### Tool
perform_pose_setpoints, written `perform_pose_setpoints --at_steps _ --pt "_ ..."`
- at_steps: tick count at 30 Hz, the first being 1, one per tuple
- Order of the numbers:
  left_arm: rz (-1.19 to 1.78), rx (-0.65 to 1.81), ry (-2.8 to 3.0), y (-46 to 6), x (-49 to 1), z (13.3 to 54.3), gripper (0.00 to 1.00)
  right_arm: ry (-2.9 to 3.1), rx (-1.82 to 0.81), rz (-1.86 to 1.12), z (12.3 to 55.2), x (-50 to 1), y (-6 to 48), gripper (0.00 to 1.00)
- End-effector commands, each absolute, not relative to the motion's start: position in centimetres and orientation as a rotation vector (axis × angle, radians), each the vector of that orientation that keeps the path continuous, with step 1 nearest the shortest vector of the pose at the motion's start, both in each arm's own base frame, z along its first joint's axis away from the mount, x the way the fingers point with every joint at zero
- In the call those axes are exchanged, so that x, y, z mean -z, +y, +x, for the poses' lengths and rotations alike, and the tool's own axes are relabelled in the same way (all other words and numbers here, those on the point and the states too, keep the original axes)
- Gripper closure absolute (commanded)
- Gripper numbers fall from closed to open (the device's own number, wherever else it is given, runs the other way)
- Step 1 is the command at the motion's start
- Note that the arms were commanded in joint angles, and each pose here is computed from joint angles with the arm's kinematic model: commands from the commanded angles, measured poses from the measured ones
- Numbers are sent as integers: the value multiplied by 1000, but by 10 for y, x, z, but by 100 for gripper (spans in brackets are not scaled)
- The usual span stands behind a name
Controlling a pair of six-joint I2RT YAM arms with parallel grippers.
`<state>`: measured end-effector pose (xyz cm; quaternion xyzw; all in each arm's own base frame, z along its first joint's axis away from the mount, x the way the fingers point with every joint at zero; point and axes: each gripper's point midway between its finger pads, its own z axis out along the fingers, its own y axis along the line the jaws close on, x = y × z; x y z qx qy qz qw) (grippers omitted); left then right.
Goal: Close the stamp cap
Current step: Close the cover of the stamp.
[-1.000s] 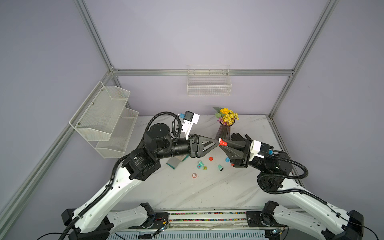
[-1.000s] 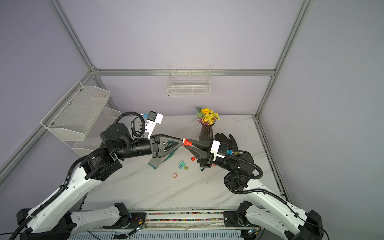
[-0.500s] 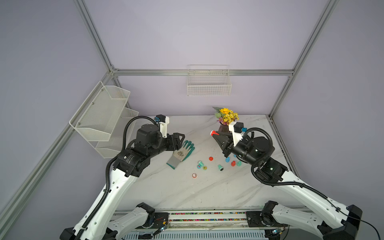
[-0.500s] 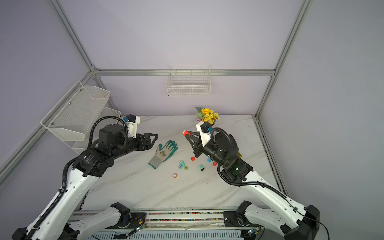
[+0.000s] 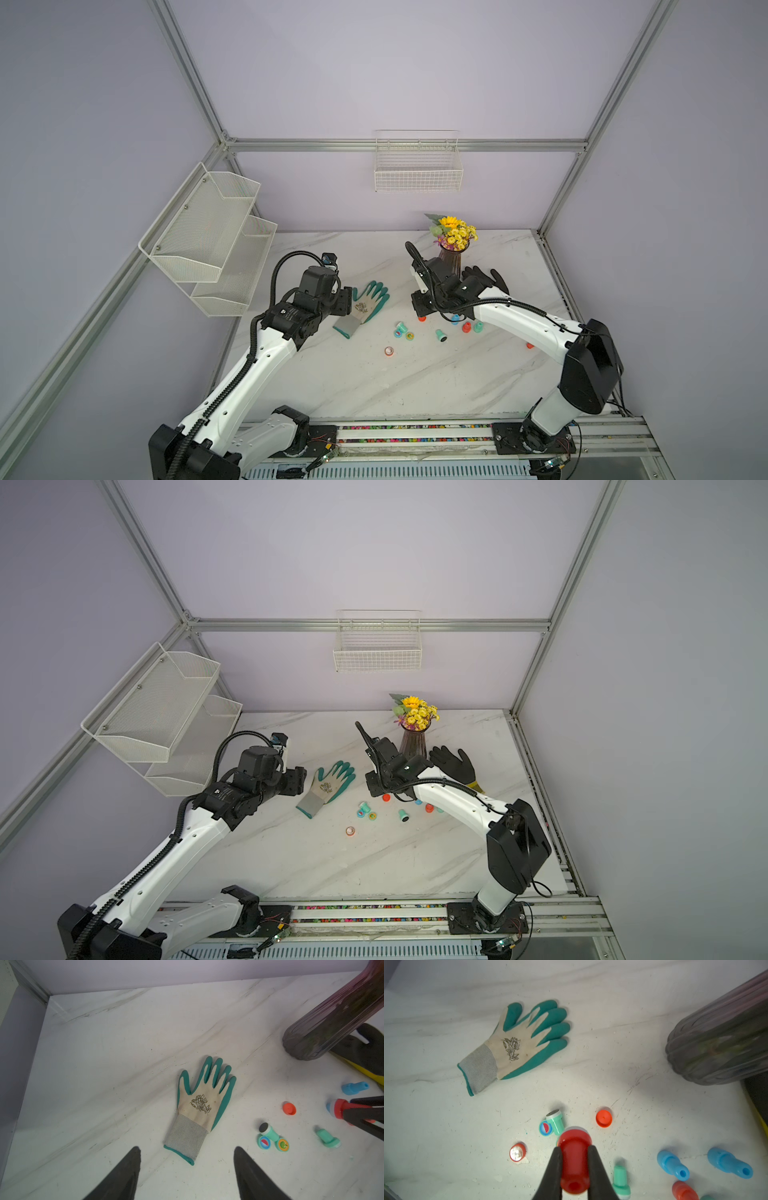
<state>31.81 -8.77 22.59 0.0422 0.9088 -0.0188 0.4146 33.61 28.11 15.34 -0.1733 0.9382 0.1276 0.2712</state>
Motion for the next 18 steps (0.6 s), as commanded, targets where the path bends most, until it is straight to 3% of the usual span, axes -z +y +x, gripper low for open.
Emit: perform_pose_setpoints --at_steps 1,6,18 --pt "86 -55 2204 -75 -245 332 30 2653 -432 -423 332 -142 282 100" --pt "86 -93 2233 -70 -236 331 30 2771 -340 -409 341 -107 274 100" --pt "83 -149 2269 -64 -227 331 30 2781 -143 -434 358 -78 260 100"
